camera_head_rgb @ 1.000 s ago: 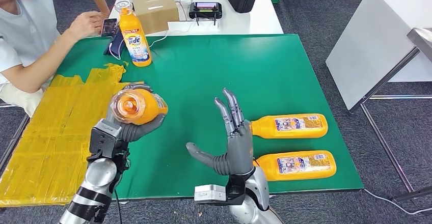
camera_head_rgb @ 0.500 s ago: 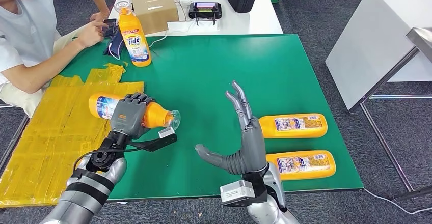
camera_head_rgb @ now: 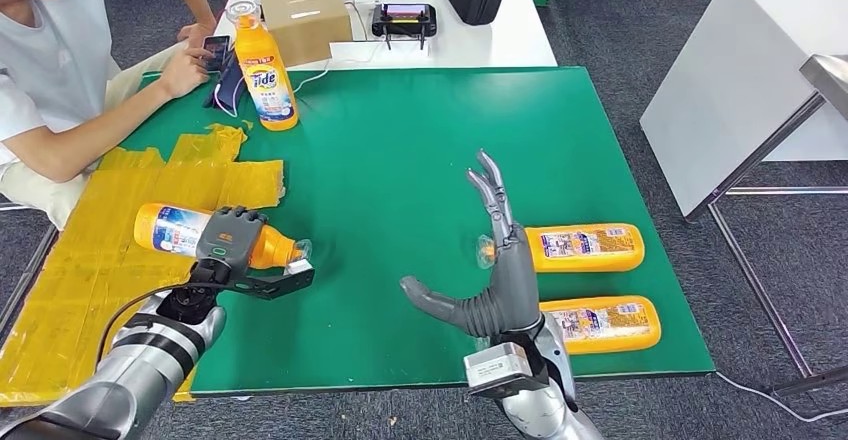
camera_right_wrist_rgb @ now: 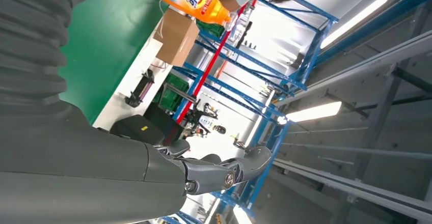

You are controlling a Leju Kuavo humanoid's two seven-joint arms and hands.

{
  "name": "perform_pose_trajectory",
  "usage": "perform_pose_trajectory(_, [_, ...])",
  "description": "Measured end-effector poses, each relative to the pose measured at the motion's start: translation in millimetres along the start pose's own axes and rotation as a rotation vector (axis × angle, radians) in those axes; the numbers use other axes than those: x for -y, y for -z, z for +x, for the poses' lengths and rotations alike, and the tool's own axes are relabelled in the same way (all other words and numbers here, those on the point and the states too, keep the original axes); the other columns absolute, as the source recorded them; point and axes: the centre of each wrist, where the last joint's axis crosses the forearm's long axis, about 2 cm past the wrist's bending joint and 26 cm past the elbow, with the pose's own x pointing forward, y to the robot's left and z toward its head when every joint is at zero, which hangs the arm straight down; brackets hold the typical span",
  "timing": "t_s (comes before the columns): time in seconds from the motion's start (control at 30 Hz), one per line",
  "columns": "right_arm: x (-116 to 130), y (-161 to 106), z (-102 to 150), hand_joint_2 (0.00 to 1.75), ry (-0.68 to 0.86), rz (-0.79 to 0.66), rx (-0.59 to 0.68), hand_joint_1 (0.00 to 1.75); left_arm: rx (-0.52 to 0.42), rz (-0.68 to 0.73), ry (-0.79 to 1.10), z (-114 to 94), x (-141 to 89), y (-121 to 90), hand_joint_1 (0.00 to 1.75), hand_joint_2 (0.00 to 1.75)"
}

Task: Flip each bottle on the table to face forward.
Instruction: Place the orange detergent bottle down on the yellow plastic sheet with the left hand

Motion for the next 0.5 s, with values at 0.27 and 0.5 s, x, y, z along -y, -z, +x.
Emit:
perform_pose_trajectory(0.27, [1,0,-1,1.75,0.005,-0.015,-0.005,0.00,-0.086,-0.091,-0.013,-12,5,5,0.68,1.75])
perform_pose_trajectory(0.5, [2,-1,-1,1.75,-0.001,-0.027,-0.005,0.00,-0.190,-0.078,-0.139,-23,12,2,0.00,1.75])
